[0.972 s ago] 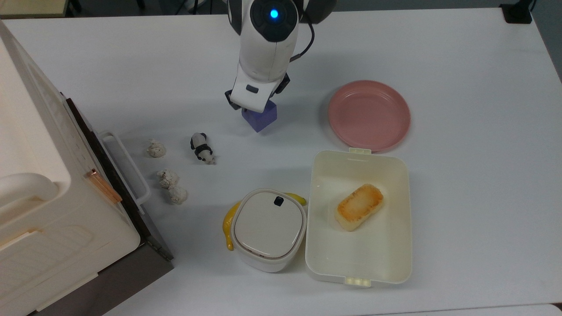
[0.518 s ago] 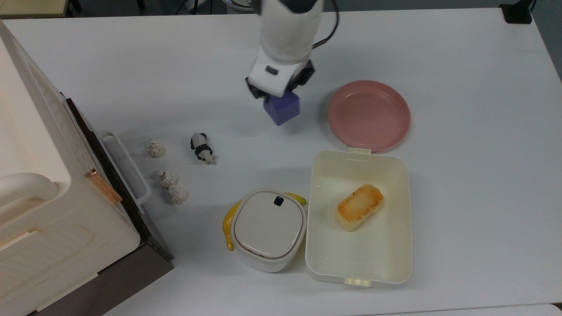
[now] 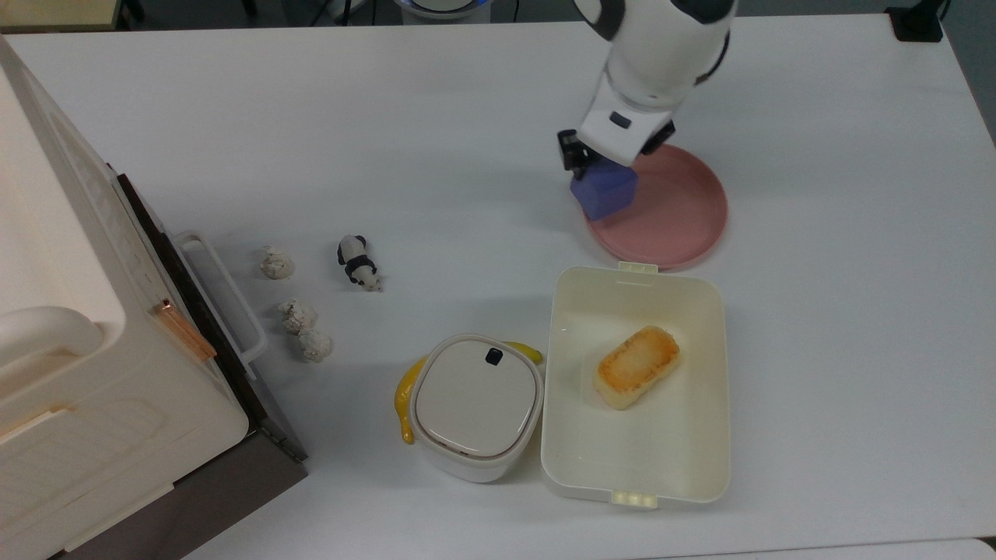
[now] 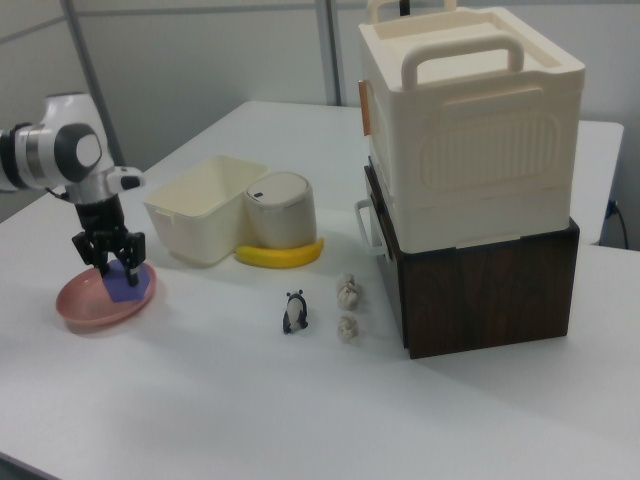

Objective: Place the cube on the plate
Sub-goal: 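Carry the held cube over the pink plate and lower it, then open the gripper to release the cube and raise it away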

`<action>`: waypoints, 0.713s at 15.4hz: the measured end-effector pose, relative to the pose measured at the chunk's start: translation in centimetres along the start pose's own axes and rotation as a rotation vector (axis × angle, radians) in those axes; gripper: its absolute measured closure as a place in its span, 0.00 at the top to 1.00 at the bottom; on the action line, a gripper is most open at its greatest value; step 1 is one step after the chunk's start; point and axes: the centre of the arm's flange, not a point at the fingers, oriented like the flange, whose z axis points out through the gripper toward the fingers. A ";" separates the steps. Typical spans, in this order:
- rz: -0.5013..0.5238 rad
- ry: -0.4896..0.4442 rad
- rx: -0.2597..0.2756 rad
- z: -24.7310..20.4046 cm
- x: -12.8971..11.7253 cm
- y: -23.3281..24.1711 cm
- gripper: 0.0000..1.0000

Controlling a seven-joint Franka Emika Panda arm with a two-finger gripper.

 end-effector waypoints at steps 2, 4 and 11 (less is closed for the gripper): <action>0.062 0.012 -0.010 1.6 0.6 -1.7 0.65; 0.121 0.041 -0.008 0.6 0.9 -2.8 0.83; 0.241 0.010 -0.061 -12.7 -4.6 -1.2 1.00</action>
